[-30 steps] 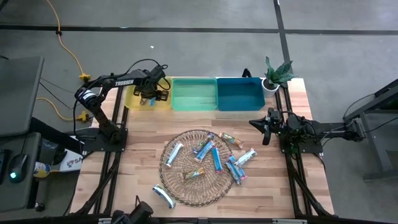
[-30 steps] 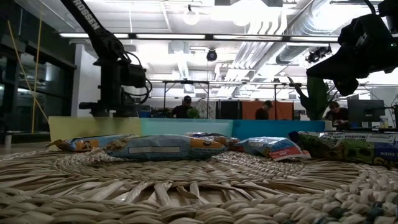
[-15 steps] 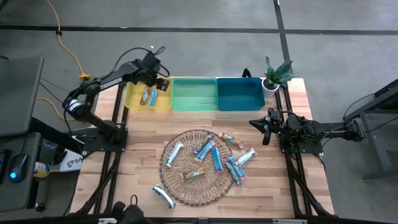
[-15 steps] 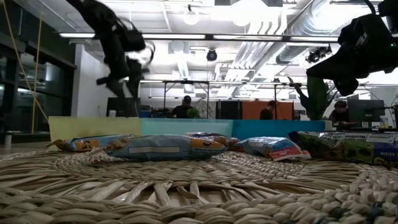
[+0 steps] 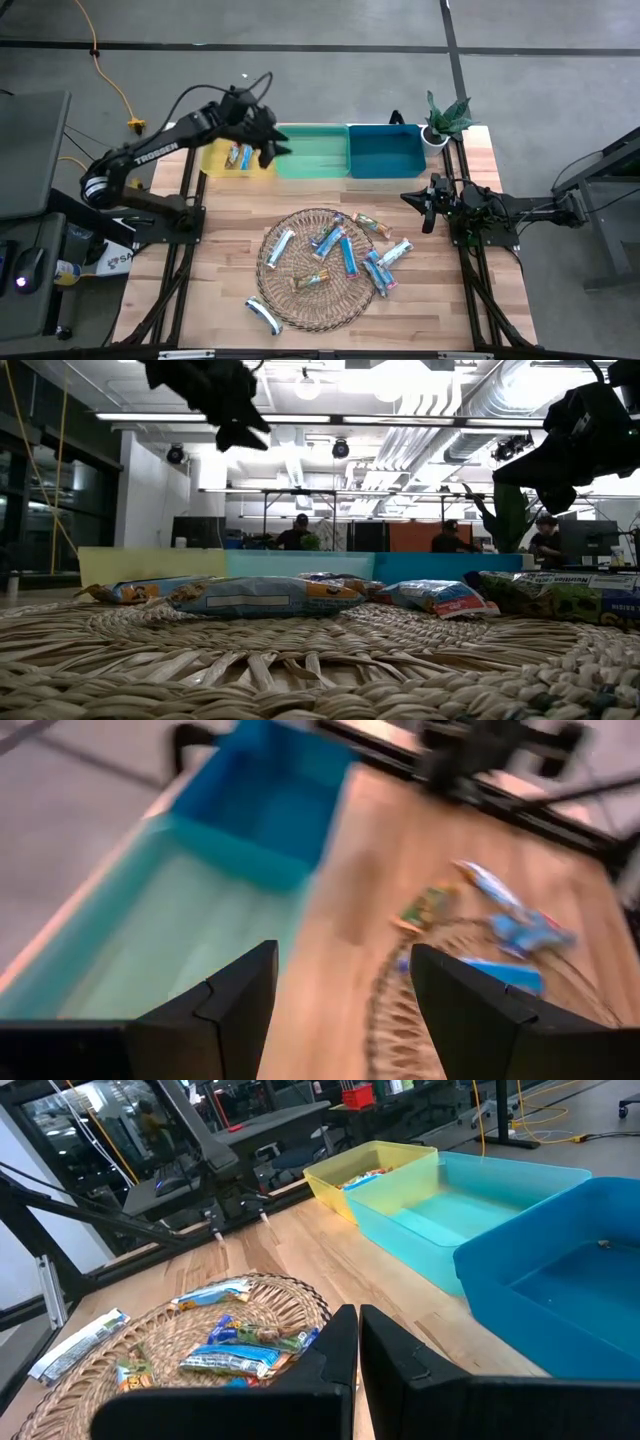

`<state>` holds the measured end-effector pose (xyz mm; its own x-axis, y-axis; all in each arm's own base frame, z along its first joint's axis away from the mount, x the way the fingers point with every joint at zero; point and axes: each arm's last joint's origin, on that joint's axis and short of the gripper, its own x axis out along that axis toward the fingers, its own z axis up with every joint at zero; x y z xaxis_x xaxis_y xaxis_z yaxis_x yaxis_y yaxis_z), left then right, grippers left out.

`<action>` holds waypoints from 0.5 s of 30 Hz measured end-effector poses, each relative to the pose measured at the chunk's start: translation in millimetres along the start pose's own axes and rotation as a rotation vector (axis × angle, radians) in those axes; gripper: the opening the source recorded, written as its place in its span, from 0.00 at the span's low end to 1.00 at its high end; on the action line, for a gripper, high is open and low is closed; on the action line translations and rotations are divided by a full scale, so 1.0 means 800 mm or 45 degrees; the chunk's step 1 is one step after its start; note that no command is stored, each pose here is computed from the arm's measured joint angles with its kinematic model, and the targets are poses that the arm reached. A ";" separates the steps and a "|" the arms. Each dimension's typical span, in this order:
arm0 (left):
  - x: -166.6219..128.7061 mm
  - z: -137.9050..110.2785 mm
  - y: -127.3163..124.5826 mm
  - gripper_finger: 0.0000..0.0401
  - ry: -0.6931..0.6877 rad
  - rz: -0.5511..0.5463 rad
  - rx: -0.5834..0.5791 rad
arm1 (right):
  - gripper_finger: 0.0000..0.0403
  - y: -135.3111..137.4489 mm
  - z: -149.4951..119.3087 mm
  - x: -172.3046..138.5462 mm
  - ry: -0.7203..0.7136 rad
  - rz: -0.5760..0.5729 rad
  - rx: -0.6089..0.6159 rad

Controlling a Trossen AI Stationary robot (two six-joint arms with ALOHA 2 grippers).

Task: Pick and place Granola Bars by type
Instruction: Put the top blue granola bar into the blue bin

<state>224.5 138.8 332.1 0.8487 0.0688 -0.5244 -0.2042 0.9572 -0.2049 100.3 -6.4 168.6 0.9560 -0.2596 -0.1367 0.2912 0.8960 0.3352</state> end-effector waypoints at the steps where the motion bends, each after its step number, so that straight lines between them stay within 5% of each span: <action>1: 0.003 0.001 -0.010 0.56 -0.001 -0.032 0.035 | 0.00 0.000 0.000 0.000 0.000 0.000 0.000; 9: 0.024 0.002 -0.087 0.56 -0.018 -0.275 0.334 | 0.00 0.000 0.000 0.000 0.000 0.000 0.000; 15: 0.032 -0.002 -0.141 0.56 -0.057 -0.292 0.520 | 0.00 0.000 0.000 0.000 0.000 0.000 0.000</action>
<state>268.1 32.3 340.5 0.8713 -0.1542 -0.4659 0.1926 0.9806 0.0355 100.3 -6.4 168.6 0.9561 -0.2592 -0.1368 0.2910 0.8961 0.3353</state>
